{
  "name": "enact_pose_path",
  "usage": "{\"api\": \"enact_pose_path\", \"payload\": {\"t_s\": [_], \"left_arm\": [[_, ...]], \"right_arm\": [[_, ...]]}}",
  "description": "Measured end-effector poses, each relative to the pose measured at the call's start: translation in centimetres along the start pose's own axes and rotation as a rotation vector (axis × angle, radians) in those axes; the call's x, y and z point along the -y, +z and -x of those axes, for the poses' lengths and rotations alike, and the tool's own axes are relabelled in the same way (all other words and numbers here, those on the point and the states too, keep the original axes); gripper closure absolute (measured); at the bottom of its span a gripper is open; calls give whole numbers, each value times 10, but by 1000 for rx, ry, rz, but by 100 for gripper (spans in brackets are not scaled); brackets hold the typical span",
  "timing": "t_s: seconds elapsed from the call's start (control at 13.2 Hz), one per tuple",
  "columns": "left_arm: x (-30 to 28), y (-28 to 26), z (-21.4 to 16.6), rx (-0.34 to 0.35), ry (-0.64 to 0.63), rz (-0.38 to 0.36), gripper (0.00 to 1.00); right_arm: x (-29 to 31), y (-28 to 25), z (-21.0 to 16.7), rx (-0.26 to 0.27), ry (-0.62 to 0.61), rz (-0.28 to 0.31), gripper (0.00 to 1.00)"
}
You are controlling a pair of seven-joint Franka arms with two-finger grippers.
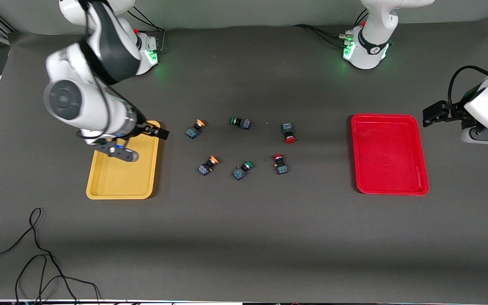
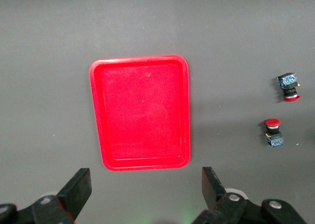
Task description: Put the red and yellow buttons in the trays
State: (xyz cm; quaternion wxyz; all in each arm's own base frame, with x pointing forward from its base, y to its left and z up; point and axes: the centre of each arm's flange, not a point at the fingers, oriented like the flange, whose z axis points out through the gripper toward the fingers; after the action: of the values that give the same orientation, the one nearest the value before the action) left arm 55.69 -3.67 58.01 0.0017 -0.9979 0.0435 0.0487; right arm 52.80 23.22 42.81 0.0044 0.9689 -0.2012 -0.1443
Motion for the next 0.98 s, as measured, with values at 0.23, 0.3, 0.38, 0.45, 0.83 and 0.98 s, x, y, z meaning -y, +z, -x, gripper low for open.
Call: {"api": "enact_pose_path", "payload": {"t_s": [0.23,0.3,0.38,0.45,0.83,0.98], "left_arm": [[-59,17,3,34,-71,-6,0],[-91,27,7,49,-75,-15,0],[-126,38,12,51,-81,-21,0],[-162,49,18,36,-100,-22,0],[-304,102,71,-42,-128,-10,0],[-319,118,85,-56,-116,-7,0]], "right_arm": [[21,69,28,-13,67,21,0],[27,95,39,-33,84,16,0],[29,121,49,-50,93,11,0],[28,145,57,-67,97,5,0],[-5,223,63,-127,117,-29,0],[-5,238,65,-140,125,-37,0]]}}
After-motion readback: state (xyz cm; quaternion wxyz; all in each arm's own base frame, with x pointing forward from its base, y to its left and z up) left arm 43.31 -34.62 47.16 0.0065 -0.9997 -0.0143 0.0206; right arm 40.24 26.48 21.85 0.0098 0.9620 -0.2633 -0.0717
